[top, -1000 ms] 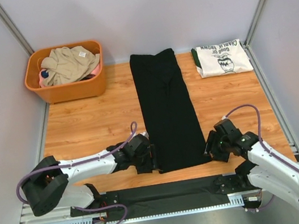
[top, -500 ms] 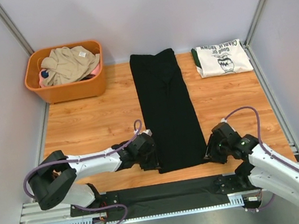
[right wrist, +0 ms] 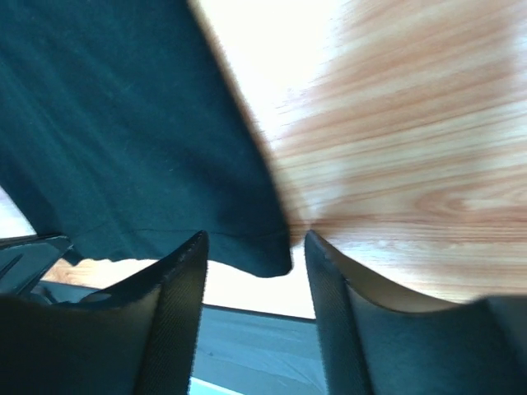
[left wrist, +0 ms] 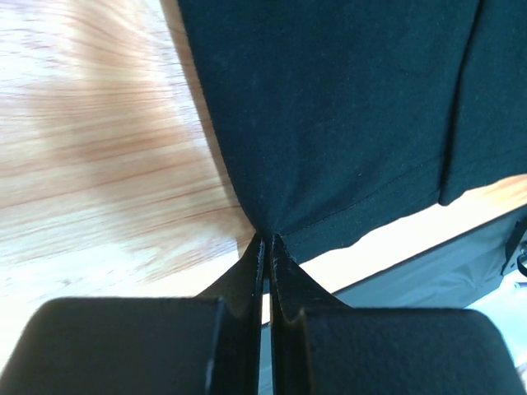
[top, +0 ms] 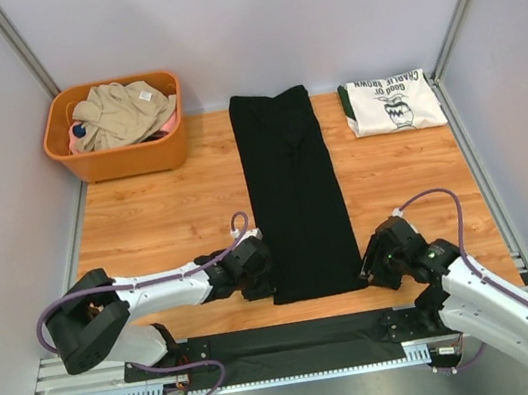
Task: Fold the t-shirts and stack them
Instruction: Fold the tshirt
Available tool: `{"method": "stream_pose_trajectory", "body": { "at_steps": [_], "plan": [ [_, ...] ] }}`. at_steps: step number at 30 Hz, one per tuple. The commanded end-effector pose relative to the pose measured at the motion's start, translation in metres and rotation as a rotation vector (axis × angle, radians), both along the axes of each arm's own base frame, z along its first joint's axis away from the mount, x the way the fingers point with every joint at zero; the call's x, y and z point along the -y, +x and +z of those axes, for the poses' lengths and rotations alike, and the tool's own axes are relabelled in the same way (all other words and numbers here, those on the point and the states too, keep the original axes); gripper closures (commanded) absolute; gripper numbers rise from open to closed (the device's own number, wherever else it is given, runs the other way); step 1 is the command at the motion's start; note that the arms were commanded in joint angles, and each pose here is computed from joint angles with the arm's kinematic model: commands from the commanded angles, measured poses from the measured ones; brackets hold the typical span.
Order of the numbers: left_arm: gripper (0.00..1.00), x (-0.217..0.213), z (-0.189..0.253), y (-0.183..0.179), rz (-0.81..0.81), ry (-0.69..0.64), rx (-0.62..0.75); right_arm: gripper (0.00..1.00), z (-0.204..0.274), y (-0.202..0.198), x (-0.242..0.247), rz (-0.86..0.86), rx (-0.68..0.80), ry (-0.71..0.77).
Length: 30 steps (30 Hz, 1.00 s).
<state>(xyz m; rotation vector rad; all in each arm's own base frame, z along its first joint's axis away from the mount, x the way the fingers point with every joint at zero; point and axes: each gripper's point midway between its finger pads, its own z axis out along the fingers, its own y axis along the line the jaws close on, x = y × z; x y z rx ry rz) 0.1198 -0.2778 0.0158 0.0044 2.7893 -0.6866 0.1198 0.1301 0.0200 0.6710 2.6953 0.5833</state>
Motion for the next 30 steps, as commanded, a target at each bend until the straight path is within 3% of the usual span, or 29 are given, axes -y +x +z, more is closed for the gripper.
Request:
{"method": "stream_pose_trajectory", "body": {
  "at_steps": [1, 4, 11, 12, 14, 22, 30],
  "plan": [
    [0.98, -0.012, -0.001, 0.002, 0.015, 0.037, 0.032, 0.49, -0.021, -0.016, 0.021, -0.014, -0.061, -0.107],
    [0.98, -0.011, -0.002, 0.001, 0.016, 0.037, 0.025, 0.61, -0.023, -0.015, 0.024, -0.023, -0.052, -0.130],
    [0.98, -0.008, -0.002, 0.002, 0.012, 0.030, 0.026, 0.73, -0.028, -0.020, 0.018, -0.006, -0.060, -0.111],
    [0.98, -0.008, -0.002, 0.002, 0.011, 0.028, 0.025, 0.85, -0.028, -0.021, 0.017, 0.001, -0.058, -0.110],
    [1.00, -0.007, 0.000, 0.001, 0.004, 0.024, 0.024, 1.00, -0.028, -0.021, 0.017, 0.001, -0.054, -0.110],
    [1.00, -0.026, 0.032, -0.002, -0.005, 0.127, 0.064, 1.00, 0.004, -0.015, 0.001, 0.034, 0.012, -0.063],
    [1.00, -0.023, 0.096, 0.037, -0.008, 0.147, 0.195, 1.00, 0.077, 0.057, -0.005, 0.026, 0.193, -0.189]
  ]
}}
